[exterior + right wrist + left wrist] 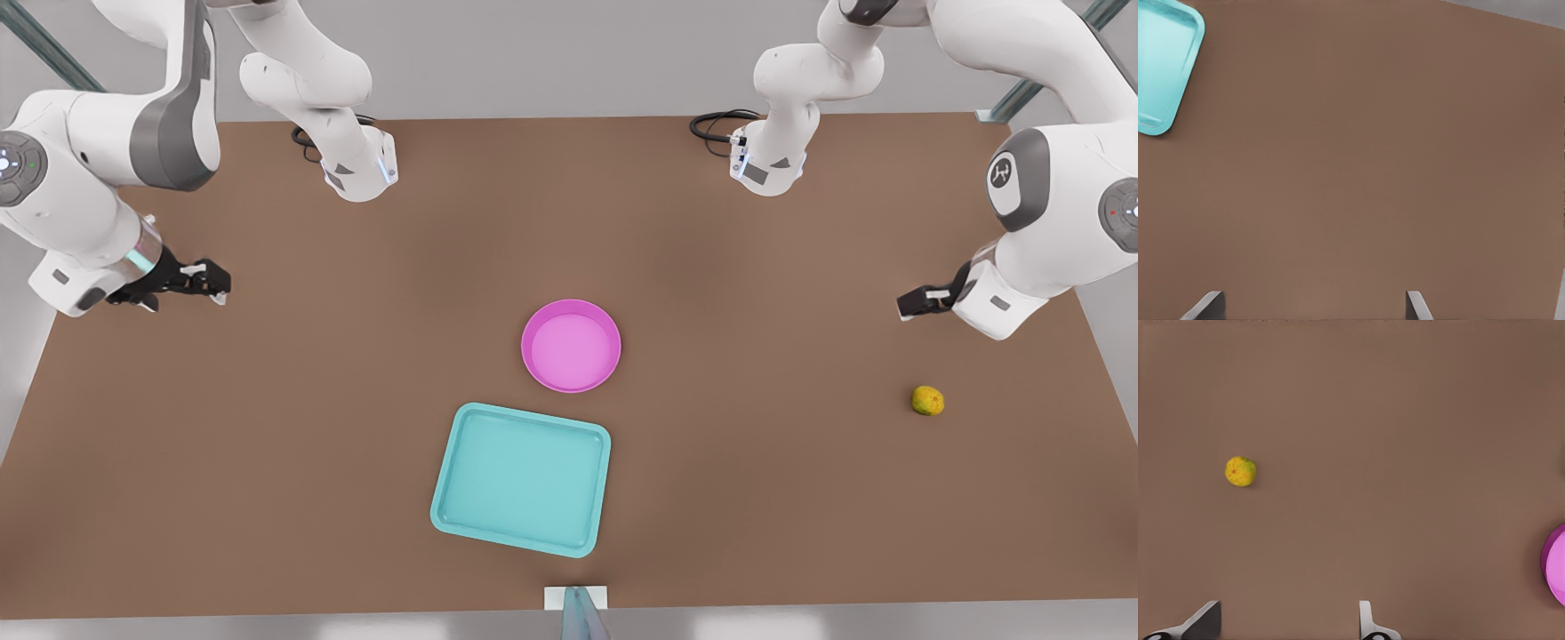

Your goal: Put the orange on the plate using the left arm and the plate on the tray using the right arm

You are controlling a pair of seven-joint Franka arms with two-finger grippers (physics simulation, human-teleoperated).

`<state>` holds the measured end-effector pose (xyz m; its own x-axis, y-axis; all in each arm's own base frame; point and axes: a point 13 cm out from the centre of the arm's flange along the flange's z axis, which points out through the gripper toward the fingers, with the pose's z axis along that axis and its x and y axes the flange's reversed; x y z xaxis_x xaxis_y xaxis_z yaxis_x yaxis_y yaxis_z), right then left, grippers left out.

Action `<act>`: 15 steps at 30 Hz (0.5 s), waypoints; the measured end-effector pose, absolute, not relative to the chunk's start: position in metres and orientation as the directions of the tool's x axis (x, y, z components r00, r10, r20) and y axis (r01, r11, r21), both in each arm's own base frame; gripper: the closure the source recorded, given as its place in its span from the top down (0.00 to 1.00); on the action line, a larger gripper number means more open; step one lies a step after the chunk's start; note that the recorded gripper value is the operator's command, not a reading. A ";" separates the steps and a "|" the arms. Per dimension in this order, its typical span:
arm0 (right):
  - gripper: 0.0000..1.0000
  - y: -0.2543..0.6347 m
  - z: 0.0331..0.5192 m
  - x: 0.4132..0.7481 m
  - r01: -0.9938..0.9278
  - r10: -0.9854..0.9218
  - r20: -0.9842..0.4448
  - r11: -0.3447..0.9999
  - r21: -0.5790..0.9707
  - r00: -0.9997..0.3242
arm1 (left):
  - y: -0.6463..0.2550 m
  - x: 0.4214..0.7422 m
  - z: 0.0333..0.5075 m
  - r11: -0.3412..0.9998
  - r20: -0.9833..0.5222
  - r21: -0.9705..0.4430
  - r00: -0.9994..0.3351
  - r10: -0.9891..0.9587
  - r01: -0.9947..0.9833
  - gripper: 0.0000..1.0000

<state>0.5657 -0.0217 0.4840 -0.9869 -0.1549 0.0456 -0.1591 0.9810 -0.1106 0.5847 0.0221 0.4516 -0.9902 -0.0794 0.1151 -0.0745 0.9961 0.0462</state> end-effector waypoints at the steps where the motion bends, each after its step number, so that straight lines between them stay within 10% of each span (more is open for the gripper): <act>1: 1.00 -0.023 0.484 0.569 -0.161 -0.158 0.034 0.980 -0.113 -0.987 | 0.023 0.586 0.451 0.996 0.112 0.047 -0.990 -0.083 -0.079 1.00; 9: 1.00 -0.032 0.458 0.598 -0.175 -0.173 0.030 0.978 -0.113 -0.984 | 0.139 0.620 0.197 0.973 0.295 0.055 -0.928 -0.229 -0.222 1.00; 15: 1.00 -0.052 0.446 0.601 -0.139 -0.136 0.043 0.987 -0.075 -0.990 | 0.193 0.640 0.125 0.981 0.190 0.051 -0.962 -0.195 -0.189 1.00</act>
